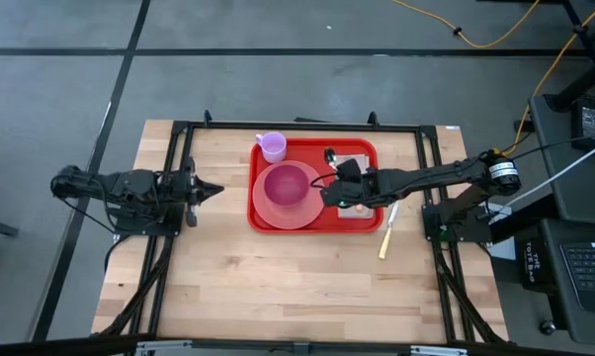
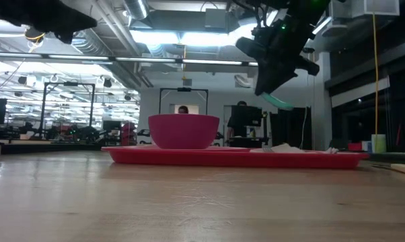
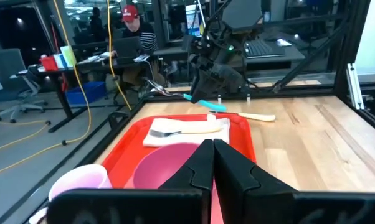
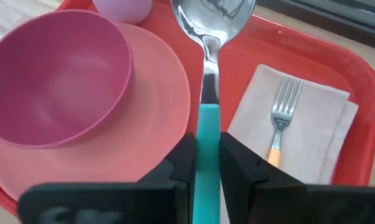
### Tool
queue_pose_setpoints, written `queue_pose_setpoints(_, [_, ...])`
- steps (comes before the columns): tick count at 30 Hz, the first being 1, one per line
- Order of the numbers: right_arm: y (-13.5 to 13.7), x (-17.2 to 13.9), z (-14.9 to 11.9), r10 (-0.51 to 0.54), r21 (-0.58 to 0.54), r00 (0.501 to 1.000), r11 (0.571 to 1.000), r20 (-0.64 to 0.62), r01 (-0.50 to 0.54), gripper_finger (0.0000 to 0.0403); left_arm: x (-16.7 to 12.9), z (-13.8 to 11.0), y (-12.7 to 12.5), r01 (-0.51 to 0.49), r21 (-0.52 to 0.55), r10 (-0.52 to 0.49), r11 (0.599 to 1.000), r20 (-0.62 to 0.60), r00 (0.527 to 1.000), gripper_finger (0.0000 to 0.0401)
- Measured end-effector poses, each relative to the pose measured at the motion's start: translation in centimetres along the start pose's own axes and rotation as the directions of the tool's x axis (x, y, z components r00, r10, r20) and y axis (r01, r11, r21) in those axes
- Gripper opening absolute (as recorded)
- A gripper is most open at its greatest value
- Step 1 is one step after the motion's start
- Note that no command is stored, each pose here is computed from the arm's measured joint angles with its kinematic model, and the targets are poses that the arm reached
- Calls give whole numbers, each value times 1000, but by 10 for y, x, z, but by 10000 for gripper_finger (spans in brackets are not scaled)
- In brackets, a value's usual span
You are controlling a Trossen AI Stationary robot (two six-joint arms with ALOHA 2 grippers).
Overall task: Set up tray
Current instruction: Put the blue spoon on the brown table napkin to the left of the orange fork
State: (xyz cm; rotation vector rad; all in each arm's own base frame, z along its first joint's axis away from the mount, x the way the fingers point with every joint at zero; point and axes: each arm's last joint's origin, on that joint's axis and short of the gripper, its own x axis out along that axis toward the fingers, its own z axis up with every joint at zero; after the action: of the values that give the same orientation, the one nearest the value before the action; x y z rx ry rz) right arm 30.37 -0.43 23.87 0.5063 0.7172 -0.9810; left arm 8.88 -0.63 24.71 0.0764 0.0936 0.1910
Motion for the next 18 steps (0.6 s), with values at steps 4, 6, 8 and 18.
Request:
queue_pose_setpoints(4, [0, 0, 0, -7, -18, 1000, 1000, 4, 7, 51, -6, -13, 2, 7, -13, -6, 1000, 32, 999, 4])
queue_pose_setpoints(6, [-1, 0, 0, -7, -20, 1000, 1000, 4, 8, 51, -10, -15, 2, 25, -19, -24, 999, 79, 997, 4])
queue_pose_setpoints(8, [-1, 0, 0, -8, -21, 1000, 1000, 5, 8, 51, -15, -17, 2, 87, -7, -86, 996, 108, 990, 6])
queue_pose_setpoints(18, [-1, 0, 0, -11, -24, 1000, 1000, 5, 12, 51, -10, -32, -1, 94, 49, -97, 994, 70, 993, 6])
